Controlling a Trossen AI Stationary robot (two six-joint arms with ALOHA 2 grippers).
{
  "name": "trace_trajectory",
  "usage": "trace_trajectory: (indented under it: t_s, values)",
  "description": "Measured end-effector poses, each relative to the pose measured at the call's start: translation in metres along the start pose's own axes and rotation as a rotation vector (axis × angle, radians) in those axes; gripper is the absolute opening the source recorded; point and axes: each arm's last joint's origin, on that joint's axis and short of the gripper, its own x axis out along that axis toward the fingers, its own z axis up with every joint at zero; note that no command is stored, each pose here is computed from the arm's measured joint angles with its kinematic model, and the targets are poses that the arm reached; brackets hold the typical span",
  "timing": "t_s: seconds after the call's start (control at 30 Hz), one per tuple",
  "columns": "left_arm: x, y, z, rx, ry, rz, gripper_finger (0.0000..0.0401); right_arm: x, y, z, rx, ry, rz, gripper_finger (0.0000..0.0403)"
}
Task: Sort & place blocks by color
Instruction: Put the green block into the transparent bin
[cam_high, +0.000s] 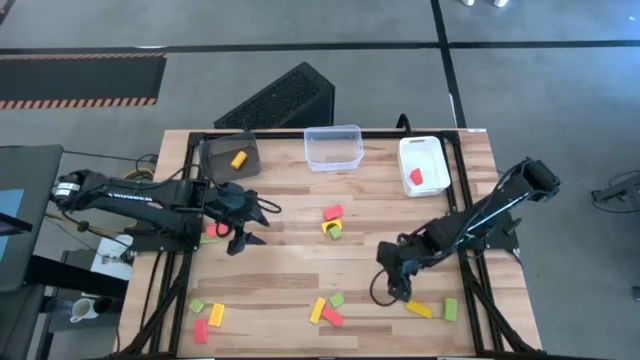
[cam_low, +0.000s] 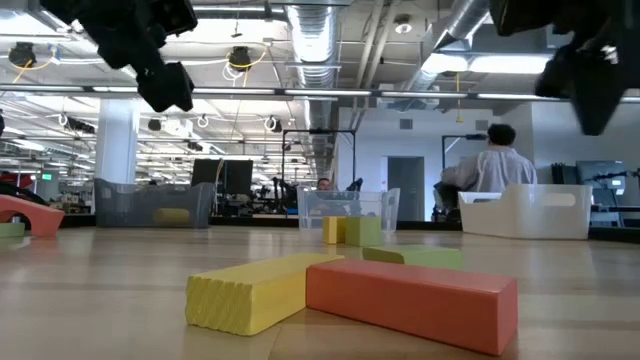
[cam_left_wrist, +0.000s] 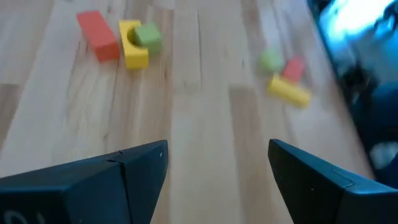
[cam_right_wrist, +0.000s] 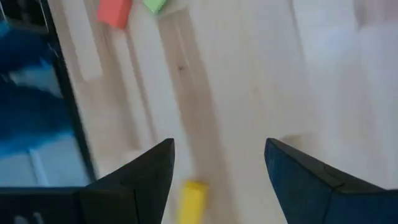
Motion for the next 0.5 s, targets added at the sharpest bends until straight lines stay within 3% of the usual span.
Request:
trace_trajectory:
  t_s: [0.13,0.27,0.4,0.5]
  values:
    - [0.003,-0.018,0.004,-0.267,0.031,0.007,0.0258,-0.001,-0.013,0.002,-0.211,0.047,-0.054,0.0272]
    - [0.005,-0.053,0.001,-0.451,0.211,-0.034,0.0258,-0.003,-0.027,0.007,-0.328,0.094,-0.073,0.0272]
    - [0.004,-0.087,-0.012,-0.591,0.470,-0.004,0.0258,-0.005,-0.037,0.016,-0.327,0.074,-0.080,0.0272]
    - [0.004,-0.103,-0.029,-0.768,0.690,0.096,0.0258,-0.006,-0.041,0.021,-0.294,0.047,-0.077,0.0272]
